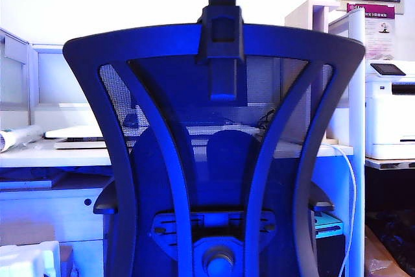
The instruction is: Pull out the black chair under the table.
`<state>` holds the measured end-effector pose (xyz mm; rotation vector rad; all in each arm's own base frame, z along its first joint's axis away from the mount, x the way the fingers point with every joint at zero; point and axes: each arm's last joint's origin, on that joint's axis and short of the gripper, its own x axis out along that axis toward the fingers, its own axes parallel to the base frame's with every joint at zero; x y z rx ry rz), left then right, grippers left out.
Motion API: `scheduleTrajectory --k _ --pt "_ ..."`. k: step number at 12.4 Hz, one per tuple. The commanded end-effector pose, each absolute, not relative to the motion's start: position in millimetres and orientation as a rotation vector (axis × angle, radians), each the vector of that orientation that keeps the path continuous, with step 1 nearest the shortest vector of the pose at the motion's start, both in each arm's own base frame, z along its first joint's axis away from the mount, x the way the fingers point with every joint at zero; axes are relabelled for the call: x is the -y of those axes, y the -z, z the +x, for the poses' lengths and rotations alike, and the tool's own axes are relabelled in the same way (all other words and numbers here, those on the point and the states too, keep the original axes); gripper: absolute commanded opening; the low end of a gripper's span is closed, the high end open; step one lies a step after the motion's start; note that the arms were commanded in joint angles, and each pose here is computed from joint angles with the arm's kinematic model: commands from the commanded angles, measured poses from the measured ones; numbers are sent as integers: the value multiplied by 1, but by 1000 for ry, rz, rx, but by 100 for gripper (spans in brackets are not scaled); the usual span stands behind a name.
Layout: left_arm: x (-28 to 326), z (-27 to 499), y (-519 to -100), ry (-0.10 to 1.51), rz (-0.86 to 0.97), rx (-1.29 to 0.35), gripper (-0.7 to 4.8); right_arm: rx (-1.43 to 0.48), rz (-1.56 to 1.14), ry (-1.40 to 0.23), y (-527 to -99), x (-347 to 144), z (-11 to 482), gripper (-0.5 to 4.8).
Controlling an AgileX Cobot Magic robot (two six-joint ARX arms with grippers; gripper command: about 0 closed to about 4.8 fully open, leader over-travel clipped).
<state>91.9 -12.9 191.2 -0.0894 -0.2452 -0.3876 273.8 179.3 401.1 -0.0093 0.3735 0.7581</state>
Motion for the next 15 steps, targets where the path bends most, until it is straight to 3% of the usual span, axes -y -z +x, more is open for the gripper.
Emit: scheduleTrajectory --k 1,3,4,5,8,13,15 --pt "13 92 -192 386 -94 255 84 7 176 -762 -464 -159 245 -9" --pt "13 92 -192 387 -94 255 84 -7 172 -799 -461 -156 239 -8" --pt "13 92 -192 387 -94 255 84 -33 166 -859 -460 -157 236 54" --pt "13 92 -192 387 -94 255 84 -75 161 -867 -456 -156 235 185" --pt "13 92 -192 387 -94 254 84 -223 130 -851 -443 -154 231 405" --pt "13 92 -192 386 -94 253 84 -287 58 -797 -444 -134 202 422" --pt "13 92 -192 385 -95 248 84 -196 69 -703 -432 -113 174 393"
